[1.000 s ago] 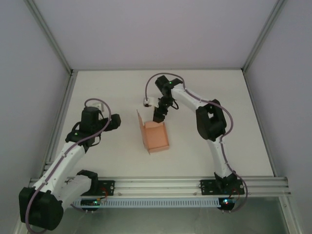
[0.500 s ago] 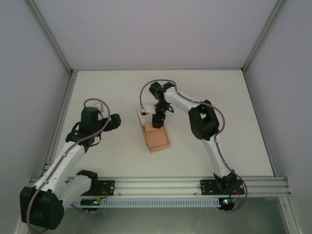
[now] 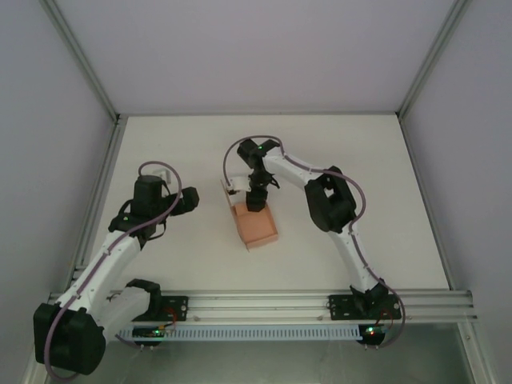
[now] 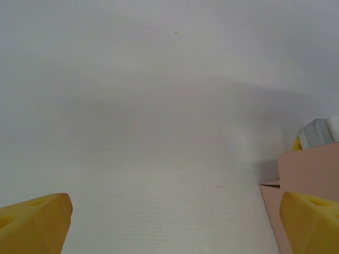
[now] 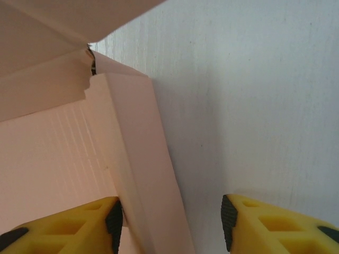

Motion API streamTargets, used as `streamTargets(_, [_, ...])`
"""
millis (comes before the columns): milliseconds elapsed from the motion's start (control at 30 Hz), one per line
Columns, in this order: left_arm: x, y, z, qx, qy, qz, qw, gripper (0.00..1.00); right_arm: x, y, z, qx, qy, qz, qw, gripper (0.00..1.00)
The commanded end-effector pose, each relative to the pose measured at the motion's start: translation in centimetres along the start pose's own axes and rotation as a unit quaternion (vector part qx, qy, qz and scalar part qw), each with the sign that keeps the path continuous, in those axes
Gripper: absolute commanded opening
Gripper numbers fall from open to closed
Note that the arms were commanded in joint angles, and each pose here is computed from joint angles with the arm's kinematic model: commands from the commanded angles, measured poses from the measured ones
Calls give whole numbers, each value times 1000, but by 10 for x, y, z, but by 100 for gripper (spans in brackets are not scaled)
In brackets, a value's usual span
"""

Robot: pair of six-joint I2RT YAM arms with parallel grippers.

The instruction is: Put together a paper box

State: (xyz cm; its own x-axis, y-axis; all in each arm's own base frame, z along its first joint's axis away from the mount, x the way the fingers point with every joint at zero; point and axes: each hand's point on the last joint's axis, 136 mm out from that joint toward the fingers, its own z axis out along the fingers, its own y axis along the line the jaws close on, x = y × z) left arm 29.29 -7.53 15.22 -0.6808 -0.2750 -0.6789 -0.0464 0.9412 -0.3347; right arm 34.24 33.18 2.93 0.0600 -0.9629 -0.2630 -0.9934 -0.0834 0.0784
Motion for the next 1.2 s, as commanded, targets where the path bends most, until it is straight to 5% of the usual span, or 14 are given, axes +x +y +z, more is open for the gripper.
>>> streamTargets(0, [-7,-2,-1,5,-10,4,1000,100,11,-5,15,12,26,11,1000,36])
streamTargets(333, [-15,-2,-6,0,-23,2,1000,100,38,-33,10,137,38,159,977,8])
streamTargets(433, [-17,-3,-7,2,-26,1,1000,100,59,-33,2,184,64,245,950,5])
streamTargets(567, [-17,-3,-8,2,-28,-1,1000,100,103,-14,-1,239,132,375,886,3])
streamTargets(833, [-18,-1,-7,-4,-30,1,1000,100,148,39,0,268,209,486,805,0])
streamTargets(1067, [-14,1,-7,-7,-25,-1,1000,100,160,37,-3,304,256,492,774,0])
streamTargets(1167, [-14,0,-9,-5,-27,0,1000,100,157,36,7,295,250,494,779,0])
